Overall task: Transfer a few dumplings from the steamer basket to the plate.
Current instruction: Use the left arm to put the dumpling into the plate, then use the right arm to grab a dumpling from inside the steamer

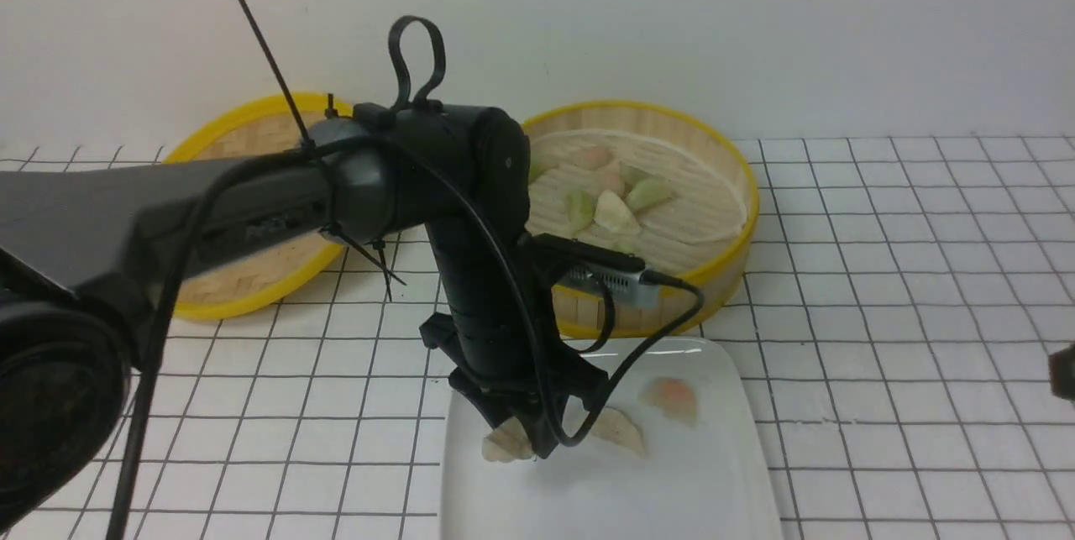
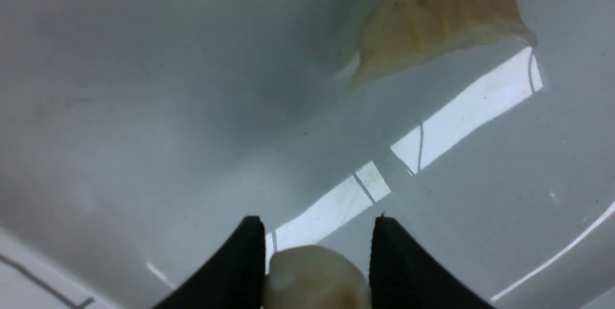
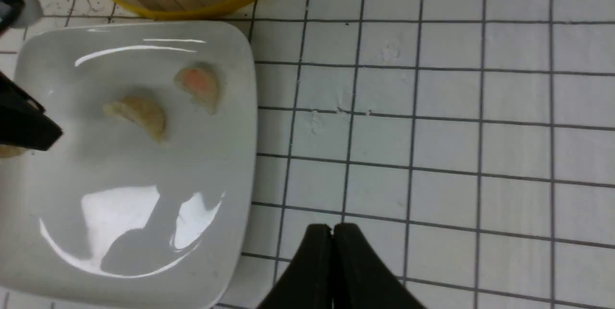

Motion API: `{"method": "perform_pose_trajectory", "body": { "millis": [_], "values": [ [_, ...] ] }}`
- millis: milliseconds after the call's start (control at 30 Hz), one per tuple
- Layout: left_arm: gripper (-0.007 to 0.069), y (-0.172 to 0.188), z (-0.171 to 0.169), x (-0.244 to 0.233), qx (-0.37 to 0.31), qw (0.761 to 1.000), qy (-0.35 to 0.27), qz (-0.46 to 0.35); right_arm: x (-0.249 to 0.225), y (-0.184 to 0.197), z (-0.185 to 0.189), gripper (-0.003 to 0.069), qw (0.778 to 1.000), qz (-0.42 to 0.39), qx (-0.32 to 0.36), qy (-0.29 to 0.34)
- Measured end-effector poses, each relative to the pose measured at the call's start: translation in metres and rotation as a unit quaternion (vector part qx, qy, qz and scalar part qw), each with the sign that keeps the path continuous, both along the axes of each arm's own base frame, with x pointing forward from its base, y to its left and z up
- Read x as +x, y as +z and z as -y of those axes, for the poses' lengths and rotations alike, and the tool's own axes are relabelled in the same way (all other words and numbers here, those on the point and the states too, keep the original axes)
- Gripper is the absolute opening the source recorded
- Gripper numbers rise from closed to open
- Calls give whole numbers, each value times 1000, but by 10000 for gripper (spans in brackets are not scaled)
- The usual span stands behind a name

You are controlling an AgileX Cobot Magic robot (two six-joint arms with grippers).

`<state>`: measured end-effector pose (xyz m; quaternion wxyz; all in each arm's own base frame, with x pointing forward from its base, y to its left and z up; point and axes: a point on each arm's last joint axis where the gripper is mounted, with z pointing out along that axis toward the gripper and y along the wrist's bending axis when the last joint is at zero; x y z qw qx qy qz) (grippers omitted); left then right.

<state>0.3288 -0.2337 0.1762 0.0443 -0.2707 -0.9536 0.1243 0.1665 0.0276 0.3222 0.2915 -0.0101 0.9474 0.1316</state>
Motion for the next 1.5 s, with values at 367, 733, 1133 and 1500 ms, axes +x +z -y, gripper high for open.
{"method": "perform_pose_trajectory", "body": {
  "millis": [367,733,1133,1500],
  "values": [
    [415,52,8,23,-16,996,-11,82,89,36,-28,-10,996,-10,52,75],
    [-6,166,-85,-15,-3,974,88,211,212,-8,-115,46,986,-57,-16,156],
    [-6,170,-132,-112,-5,973,109,202,292,-126,-183,351,969,-122,-87,197],
    [-6,195,-155,-165,-33,959,114,258,311,-151,-191,171,971,-129,-80,182]
  ]
}}
